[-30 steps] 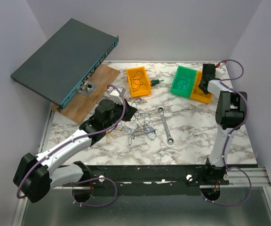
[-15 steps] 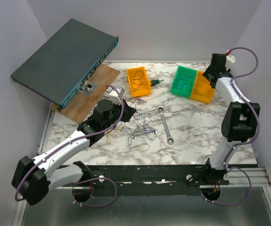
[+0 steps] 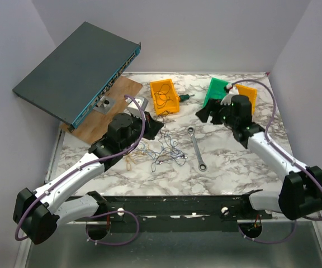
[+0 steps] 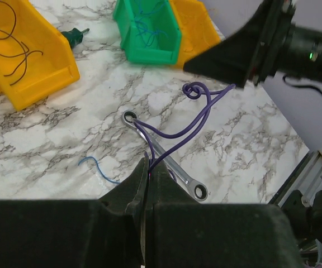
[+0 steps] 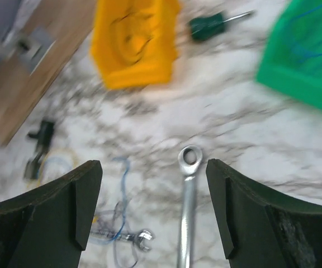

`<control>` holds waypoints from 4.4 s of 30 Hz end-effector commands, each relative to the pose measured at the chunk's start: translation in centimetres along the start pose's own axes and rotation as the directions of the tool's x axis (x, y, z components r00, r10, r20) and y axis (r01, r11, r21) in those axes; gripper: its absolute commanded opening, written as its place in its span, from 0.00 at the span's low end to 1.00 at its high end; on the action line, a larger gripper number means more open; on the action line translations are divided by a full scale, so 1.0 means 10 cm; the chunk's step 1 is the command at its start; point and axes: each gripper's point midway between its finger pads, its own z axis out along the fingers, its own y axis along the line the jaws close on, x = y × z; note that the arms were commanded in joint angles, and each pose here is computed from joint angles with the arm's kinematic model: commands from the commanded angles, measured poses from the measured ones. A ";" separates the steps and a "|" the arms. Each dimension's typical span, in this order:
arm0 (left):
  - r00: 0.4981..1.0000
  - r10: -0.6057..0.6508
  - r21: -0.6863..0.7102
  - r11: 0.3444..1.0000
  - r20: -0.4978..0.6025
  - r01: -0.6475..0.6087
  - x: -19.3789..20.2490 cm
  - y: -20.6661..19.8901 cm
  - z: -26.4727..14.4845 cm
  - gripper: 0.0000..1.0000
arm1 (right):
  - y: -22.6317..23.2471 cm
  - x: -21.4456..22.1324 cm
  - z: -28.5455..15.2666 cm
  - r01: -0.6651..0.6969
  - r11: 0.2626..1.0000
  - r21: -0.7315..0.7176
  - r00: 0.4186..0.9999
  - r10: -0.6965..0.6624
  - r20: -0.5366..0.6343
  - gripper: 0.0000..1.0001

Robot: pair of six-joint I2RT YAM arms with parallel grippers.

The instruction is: Untangle the cables

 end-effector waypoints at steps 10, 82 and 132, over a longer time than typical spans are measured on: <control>0.999 0.041 0.243 0.969 0.008 -0.042 -0.31 -0.60 -0.16 0.00 | 1.77 0.84 -1.03 0.302 0.571 -0.764 0.953 -0.189 0.235 0.83; 0.940 -0.169 0.045 0.981 -0.296 0.190 1.12 0.19 0.69 0.00 | 2.15 -1.74 -1.82 0.178 0.865 -0.470 0.807 0.145 0.572 0.01; 0.992 -0.115 -0.283 0.951 0.055 0.126 0.53 0.80 -0.56 0.01 | 1.18 -0.98 1.86 0.384 0.860 0.335 0.839 -0.477 0.263 0.01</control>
